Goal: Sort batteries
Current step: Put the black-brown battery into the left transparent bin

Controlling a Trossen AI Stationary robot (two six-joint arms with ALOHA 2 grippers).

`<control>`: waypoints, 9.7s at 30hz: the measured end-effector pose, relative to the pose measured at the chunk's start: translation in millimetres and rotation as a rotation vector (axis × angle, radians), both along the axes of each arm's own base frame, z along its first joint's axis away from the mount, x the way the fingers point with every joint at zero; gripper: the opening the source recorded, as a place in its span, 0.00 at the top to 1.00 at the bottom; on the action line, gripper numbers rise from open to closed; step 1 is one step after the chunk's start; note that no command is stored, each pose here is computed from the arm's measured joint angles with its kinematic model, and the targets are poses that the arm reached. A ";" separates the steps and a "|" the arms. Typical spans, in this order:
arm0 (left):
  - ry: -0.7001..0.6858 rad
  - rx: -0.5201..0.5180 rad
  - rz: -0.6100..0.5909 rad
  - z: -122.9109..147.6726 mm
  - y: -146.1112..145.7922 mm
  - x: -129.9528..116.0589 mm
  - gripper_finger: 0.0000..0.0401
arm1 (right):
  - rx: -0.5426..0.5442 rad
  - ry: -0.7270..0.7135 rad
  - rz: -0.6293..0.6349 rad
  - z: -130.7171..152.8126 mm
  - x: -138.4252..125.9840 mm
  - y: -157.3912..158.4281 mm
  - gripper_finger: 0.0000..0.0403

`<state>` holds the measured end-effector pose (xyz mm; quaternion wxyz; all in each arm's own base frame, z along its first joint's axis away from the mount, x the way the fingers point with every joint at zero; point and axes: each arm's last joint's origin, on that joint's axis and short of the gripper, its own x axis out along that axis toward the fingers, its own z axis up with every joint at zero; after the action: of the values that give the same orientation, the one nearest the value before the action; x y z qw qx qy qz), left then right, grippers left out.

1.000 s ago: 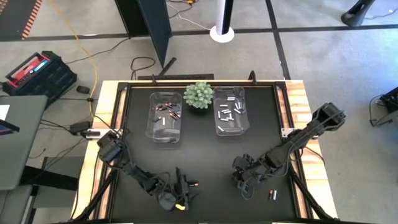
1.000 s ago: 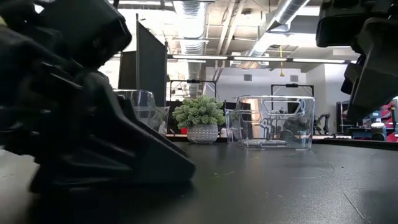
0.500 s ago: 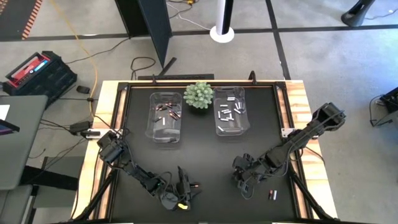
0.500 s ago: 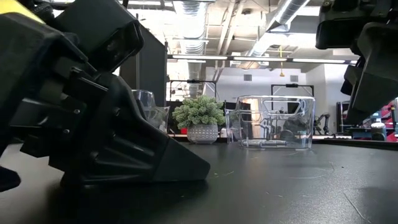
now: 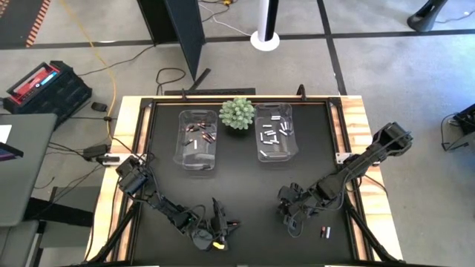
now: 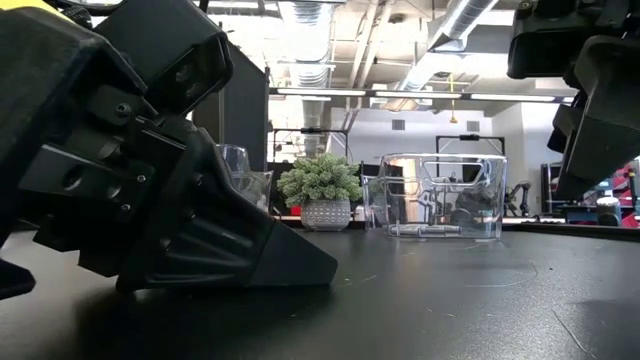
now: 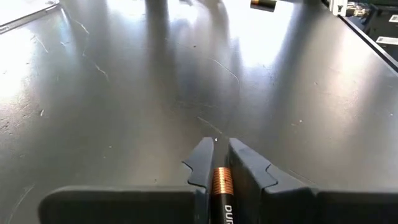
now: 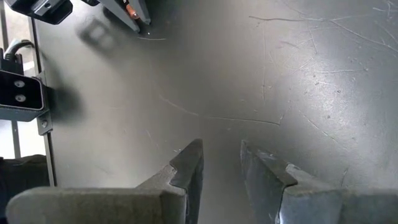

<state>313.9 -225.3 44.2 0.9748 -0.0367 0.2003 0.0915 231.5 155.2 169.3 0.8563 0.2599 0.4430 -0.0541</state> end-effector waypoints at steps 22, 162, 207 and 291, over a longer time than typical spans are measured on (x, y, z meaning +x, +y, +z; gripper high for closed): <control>0.012 0.090 -0.099 65.9 18.5 10.1 0.92 | -0.014 -0.014 -0.015 0.3 0.6 -0.4 0.69; 0.011 -0.006 -0.023 257.7 176.4 -61.6 0.71 | 0.196 0.300 -0.673 58.4 -102.8 45.0 0.86; -0.052 -0.177 -0.212 202.1 164.9 -69.4 0.71 | 0.132 0.723 -0.674 12.4 -75.6 79.9 0.66; -0.055 -0.188 -0.183 202.1 169.9 -68.2 0.71 | 0.347 0.752 -0.607 -23.5 -56.6 65.9 0.46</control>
<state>245.7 -55.3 246.3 0.9764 -0.1122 0.1836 -0.0179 175.0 221.0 145.9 0.5276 0.4775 0.6275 -0.3158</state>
